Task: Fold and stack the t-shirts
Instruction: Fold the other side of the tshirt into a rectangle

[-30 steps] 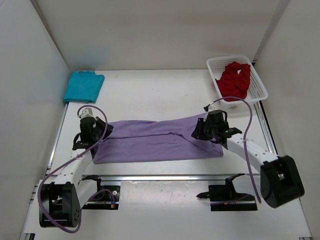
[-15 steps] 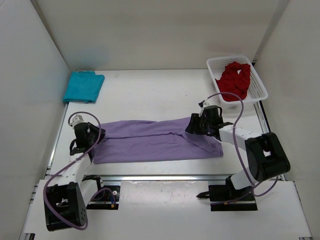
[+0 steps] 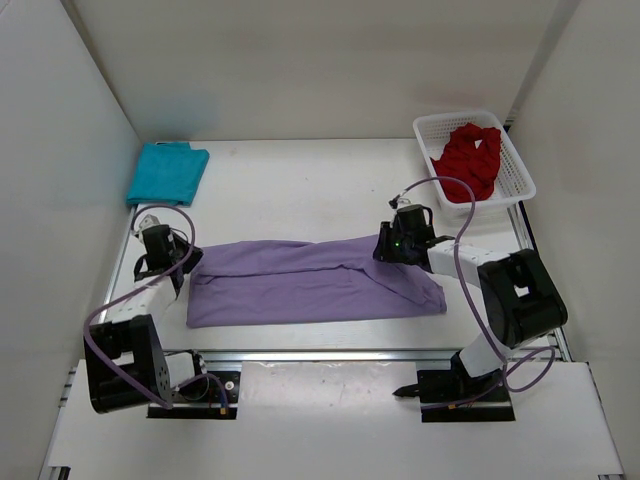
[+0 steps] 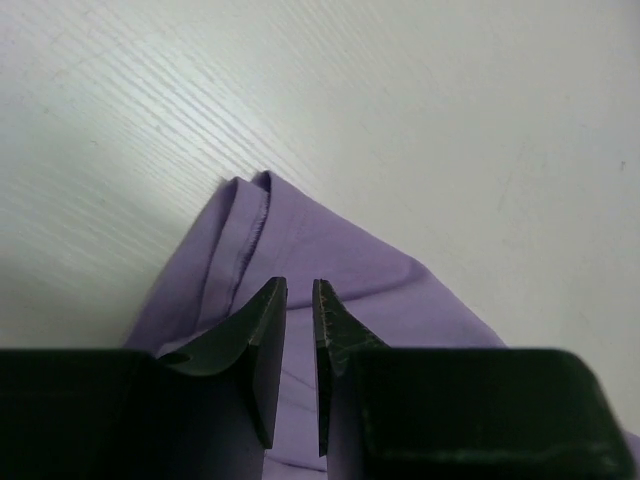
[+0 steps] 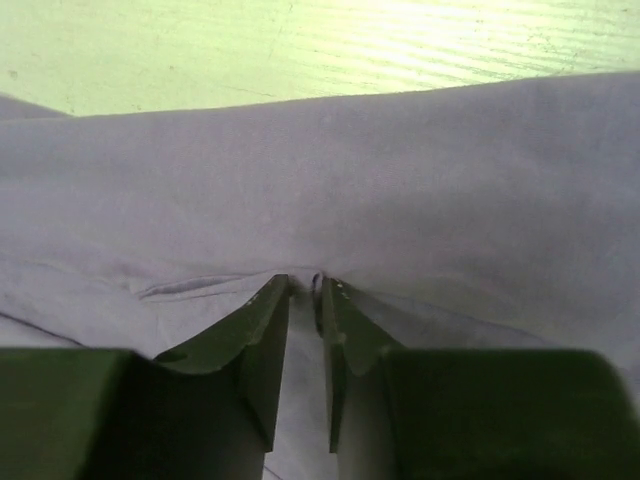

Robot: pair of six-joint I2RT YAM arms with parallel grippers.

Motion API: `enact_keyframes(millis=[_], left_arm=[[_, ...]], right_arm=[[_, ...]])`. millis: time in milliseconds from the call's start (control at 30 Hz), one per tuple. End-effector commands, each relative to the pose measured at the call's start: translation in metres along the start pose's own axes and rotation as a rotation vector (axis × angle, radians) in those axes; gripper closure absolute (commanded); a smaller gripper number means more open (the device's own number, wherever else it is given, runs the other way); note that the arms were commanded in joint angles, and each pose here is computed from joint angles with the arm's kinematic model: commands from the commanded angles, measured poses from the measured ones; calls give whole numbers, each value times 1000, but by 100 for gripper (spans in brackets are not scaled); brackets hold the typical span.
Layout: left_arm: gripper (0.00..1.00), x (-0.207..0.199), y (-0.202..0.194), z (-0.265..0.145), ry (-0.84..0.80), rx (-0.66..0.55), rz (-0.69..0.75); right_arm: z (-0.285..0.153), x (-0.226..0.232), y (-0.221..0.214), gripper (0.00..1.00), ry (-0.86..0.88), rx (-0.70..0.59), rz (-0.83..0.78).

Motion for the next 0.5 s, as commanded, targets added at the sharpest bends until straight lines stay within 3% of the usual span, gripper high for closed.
enact_keyframes(millis=[0,100,467], left_arm=[[72,-3,10,3,7,11,5],[72,-7,19,8,21,10,23],[75,-14,39,24,89,45,105]], right_arm=[[-4,10,13,82,12,-63,-17],[-10,17,13,100,32,-47,-26],[-59,62,-48,99,88,44,-43]])
Point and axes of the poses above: each gripper's point midway between its finger pads, its own z axis out along the fingers, its own x axis along the line the jaws close on, y = z × x, the point moved 9 cm from there along -z, back along the fingers, and after that the axes turned 3 degrees about -z, right-handed, at the moved point
